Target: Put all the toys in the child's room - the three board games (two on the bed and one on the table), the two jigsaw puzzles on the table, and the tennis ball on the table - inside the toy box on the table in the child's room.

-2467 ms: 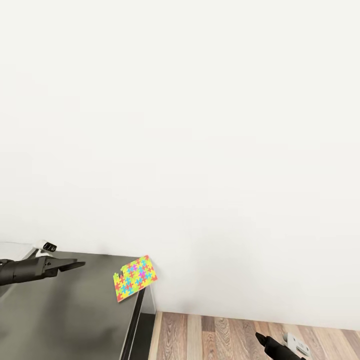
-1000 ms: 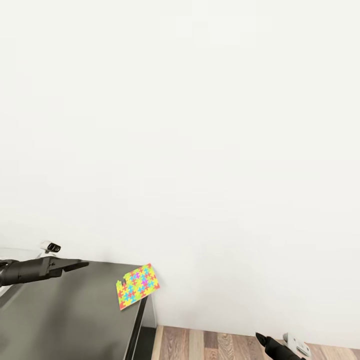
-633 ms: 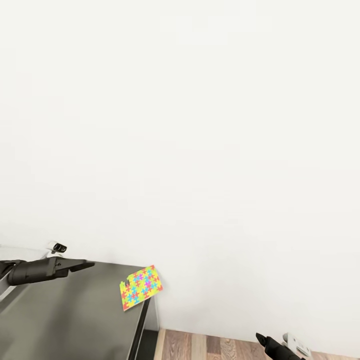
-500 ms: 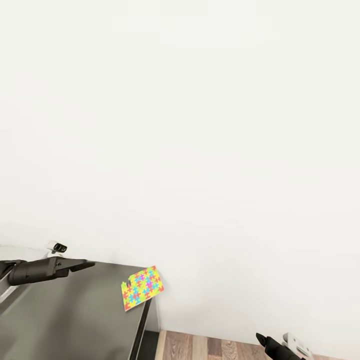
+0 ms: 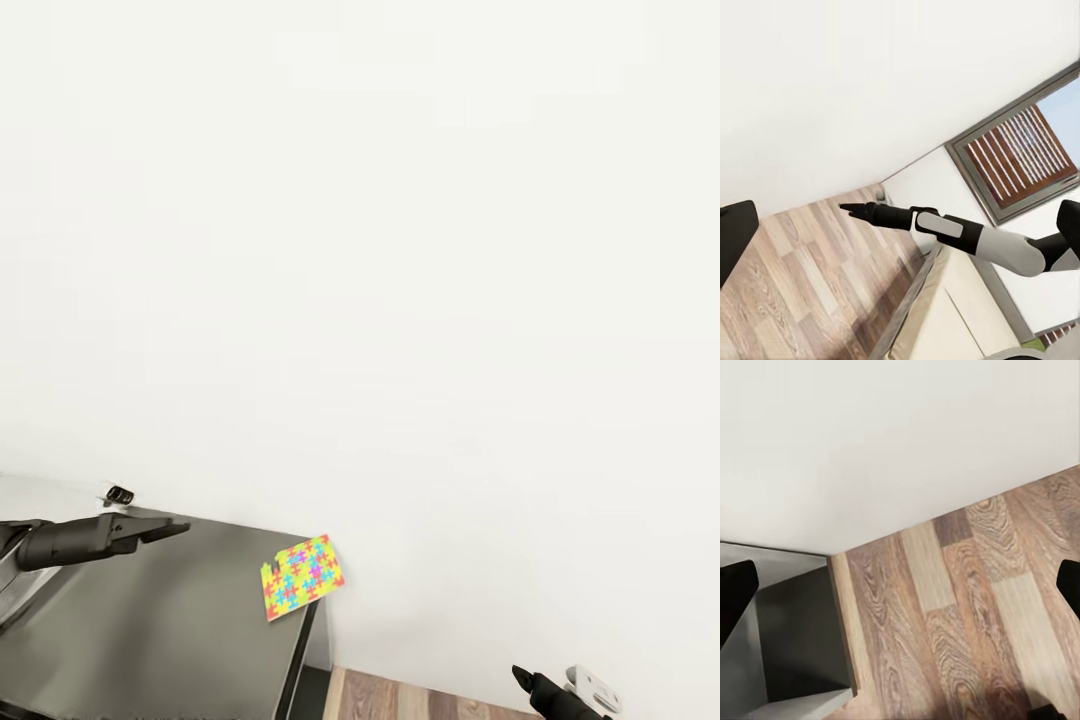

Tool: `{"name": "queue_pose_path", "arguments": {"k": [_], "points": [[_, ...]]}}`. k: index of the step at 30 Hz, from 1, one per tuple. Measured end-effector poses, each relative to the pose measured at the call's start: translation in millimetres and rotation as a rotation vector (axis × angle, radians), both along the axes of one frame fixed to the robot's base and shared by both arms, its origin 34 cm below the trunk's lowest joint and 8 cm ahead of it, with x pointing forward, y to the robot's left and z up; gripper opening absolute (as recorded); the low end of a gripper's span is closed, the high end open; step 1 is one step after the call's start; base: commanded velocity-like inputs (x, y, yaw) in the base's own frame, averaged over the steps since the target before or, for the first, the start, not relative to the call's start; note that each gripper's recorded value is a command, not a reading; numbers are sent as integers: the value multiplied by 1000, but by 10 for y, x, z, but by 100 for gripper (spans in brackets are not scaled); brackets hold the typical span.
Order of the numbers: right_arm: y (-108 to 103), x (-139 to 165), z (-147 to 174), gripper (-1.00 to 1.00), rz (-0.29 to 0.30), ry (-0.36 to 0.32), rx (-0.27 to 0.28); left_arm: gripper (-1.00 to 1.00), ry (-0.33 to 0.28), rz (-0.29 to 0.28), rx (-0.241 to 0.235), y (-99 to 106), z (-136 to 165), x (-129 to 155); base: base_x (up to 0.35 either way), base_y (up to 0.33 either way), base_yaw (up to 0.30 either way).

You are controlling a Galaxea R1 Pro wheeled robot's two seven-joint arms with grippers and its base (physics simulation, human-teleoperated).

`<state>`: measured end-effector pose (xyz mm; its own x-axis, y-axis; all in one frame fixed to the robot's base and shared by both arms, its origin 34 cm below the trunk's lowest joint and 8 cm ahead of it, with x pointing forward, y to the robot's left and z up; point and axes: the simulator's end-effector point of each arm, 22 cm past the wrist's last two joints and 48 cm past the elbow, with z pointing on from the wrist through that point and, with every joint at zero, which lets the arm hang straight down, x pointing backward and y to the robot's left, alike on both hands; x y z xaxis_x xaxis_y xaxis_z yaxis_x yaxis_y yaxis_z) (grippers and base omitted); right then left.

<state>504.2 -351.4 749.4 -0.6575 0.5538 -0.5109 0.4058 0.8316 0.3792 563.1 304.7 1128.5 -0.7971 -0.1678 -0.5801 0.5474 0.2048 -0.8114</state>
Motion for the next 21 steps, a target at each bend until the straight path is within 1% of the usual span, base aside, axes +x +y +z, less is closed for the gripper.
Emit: {"name": "queue_pose_path", "arguments": {"k": [6, 9, 17, 21], "points": [[8, 17, 26, 100, 3, -6, -2, 100, -8, 7, 7, 51, 42, -10, 0, -6, 212], [6, 25, 39, 100, 0, -10, 1, 100, -9, 8, 9, 57, 50, -14, 37, -67, 115], [4, 28, 44, 100, -3, -11, 5, 100, -10, 9, 9, 62, 57, -15, 54, -19, 18], [2, 32, 51, 100, -4, -13, 5, 100, -12, 8, 10, 62, 63, -17, 7, 45, -117]]}}
